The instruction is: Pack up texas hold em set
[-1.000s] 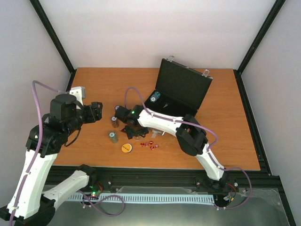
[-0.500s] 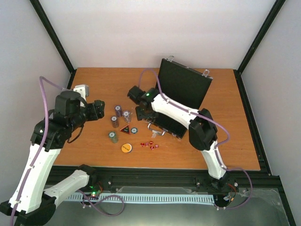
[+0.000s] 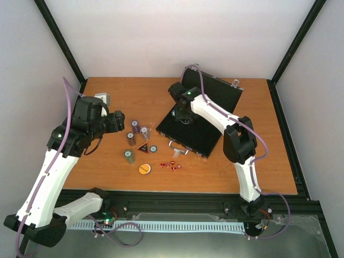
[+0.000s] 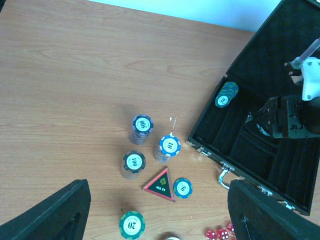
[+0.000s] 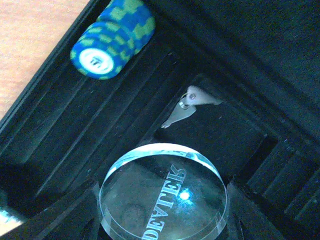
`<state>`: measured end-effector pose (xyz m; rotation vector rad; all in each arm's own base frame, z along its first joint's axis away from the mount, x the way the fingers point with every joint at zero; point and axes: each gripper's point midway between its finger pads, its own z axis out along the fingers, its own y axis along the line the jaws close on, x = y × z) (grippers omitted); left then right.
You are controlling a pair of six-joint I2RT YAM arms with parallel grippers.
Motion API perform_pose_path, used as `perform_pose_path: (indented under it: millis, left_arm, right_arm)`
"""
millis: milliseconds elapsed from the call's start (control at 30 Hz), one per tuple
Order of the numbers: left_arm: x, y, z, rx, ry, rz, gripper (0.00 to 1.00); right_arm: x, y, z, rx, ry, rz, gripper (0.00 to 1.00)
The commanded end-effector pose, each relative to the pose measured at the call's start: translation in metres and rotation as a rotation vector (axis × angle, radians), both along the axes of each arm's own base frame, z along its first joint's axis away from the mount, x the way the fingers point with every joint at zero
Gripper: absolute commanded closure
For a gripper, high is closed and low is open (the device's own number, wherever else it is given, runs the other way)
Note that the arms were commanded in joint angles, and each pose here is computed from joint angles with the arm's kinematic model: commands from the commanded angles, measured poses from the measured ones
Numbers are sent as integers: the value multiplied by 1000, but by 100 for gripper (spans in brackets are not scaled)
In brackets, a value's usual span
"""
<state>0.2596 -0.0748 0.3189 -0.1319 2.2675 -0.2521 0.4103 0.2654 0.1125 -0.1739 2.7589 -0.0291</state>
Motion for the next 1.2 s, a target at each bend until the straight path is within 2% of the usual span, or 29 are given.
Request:
perform_pose_path:
  millis: [0, 333, 700, 900, 1100, 1167]
  left_arm:
    - [13, -1, 3, 13, -26, 5, 22]
    - [33, -10, -16, 27, 33, 11, 22]
    - [47, -15, -28, 46, 64, 6, 22]
    - [49, -16, -29, 48, 65, 1, 22]
    - [48, -16, -28, 48, 62, -1, 21]
    - [47, -16, -27, 44, 61, -1, 21]
  right_arm:
    - [26, -20, -9, -49, -45, -4, 39]
    - [46, -46, -47, -57, 7, -38, 39]
    - [32, -66, -89, -90, 89, -56, 39]
    - [28, -78, -99, -96, 112, -79, 35]
    - [31, -77, -93, -71, 101, -75, 17]
    - [33, -75, -84, -59, 86, -69, 7]
